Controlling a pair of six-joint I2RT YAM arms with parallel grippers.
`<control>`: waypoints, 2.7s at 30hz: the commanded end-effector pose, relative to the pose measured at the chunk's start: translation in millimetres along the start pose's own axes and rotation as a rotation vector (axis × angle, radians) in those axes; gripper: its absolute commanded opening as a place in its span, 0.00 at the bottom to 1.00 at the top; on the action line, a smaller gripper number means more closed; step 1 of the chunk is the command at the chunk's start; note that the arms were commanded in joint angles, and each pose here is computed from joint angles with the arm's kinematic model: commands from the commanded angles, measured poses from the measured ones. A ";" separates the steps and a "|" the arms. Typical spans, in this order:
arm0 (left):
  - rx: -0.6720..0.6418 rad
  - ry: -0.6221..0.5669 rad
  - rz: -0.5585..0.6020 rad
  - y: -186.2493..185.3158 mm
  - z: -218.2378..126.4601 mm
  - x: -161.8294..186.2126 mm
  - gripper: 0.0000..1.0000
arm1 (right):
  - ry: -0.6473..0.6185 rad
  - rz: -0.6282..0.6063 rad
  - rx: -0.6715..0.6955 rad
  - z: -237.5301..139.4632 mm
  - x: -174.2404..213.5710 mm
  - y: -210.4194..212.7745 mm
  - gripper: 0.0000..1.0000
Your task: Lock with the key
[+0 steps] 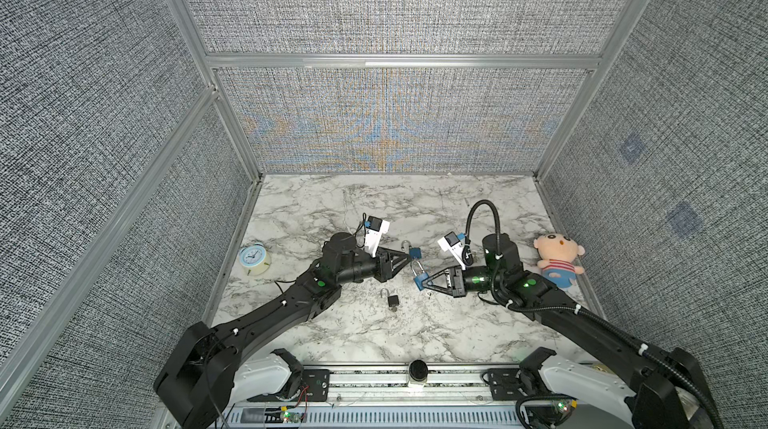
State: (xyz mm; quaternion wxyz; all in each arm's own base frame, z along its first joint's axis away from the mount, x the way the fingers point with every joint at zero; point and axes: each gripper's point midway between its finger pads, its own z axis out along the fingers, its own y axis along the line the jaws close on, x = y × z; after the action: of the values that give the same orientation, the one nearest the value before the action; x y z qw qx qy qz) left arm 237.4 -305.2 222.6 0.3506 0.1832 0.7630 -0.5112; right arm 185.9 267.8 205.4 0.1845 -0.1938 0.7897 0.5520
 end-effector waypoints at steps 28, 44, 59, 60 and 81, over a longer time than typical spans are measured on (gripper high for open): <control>0.149 0.041 0.060 -16.6 5.8 14.2 0.25 | -0.002 -0.033 -0.020 3.2 -12.2 6.9 0.00; 0.175 0.014 0.066 -24.4 1.5 8.0 0.26 | 0.018 -0.026 -0.027 4.6 -9.7 8.0 0.00; 0.210 0.040 0.068 -28.8 7.2 8.6 0.29 | 0.024 -0.031 -0.039 4.8 -8.5 12.4 0.00; 0.210 0.038 0.068 -28.7 7.0 8.1 0.27 | 0.026 -0.027 -0.038 5.1 -7.6 11.4 0.00; 0.162 0.056 0.062 -15.5 7.5 19.0 0.00 | 0.011 -0.027 -0.131 -0.4 -13.1 36.2 0.00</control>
State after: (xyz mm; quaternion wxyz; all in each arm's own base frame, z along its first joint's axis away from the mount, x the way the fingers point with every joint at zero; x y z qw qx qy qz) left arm 214.6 -321.4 227.1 0.3238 0.2443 0.7127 -0.5724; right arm 183.7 274.1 214.5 0.1572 -0.1883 0.7882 0.5645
